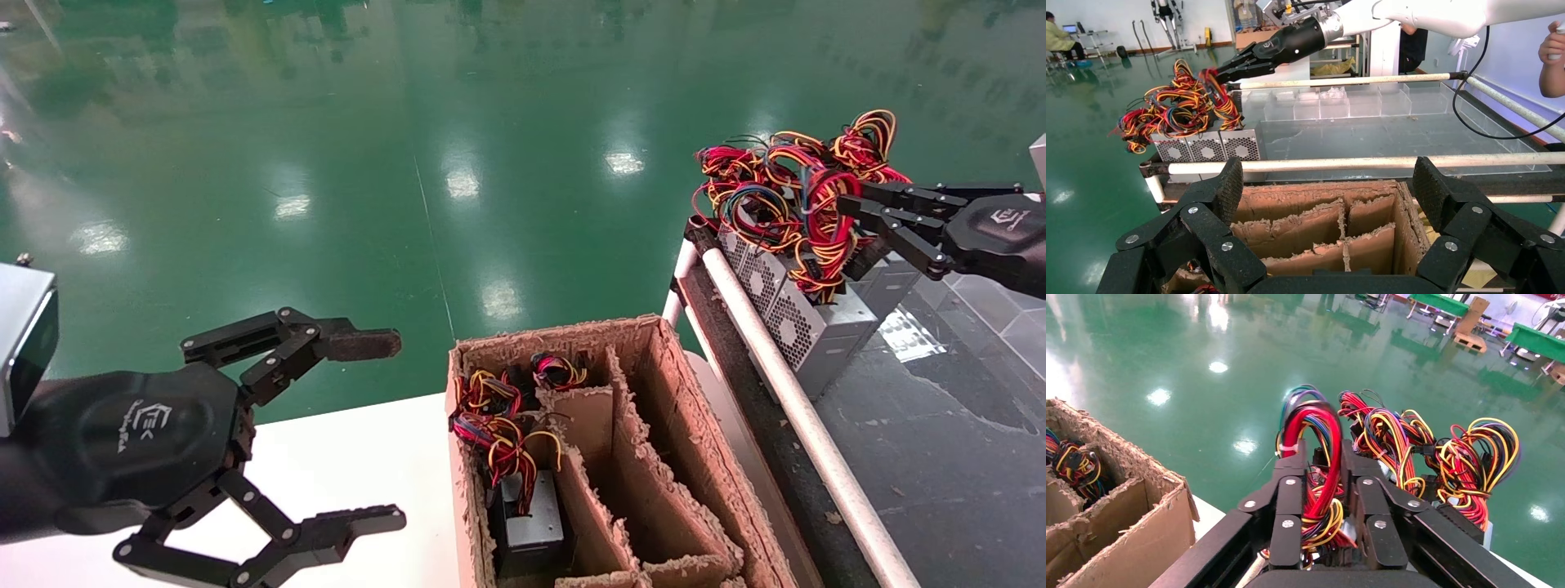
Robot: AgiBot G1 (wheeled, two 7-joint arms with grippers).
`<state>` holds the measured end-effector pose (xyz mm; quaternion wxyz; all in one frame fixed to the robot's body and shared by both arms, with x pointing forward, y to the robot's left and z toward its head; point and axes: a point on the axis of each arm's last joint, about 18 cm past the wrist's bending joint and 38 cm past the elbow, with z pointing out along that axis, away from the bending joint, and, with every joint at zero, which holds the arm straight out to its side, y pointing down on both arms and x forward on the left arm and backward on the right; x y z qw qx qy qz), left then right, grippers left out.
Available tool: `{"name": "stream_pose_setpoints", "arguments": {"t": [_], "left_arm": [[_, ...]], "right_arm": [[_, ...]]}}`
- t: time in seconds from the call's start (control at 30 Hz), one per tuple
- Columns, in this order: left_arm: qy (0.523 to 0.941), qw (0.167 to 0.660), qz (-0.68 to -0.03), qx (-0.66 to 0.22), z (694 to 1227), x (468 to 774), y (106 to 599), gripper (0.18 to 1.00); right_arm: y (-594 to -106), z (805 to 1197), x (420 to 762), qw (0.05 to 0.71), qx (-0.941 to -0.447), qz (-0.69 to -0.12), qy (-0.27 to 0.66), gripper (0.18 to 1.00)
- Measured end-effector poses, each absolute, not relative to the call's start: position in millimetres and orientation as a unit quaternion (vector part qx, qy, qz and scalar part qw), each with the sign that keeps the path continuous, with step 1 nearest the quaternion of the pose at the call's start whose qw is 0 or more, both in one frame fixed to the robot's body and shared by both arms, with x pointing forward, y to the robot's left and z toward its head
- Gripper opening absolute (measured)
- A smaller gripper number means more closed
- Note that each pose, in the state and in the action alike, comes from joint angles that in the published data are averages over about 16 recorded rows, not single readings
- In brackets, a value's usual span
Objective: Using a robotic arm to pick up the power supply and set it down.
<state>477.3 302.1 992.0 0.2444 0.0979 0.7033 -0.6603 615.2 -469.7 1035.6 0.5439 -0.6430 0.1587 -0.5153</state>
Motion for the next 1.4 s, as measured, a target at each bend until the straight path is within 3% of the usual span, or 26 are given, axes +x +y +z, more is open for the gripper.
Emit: {"name": "stream_pose_setpoints", "arguments": {"t": [0.3,1.0,1.4], "left_arm": [[0.703,0.244,-0.66,0.098,992.0,477.3,302.1,1.001],[0.703,0.245,-0.66,0.098,992.0,477.4,302.2,1.001],[0.703,0.245,-0.66,0.098,992.0,477.4,302.2,1.001]], "right_arm": [[-471.4,1039.4,615.9,0.539,-0.642,-0.523,0.155,0.38],[-445.1,1058.9,593.6,0.582,-0.619,-0.52,0.09,0.854],[-410.0,1049.7,573.6,0.608,-0.638,-0.471,0.042,0.978]]}}
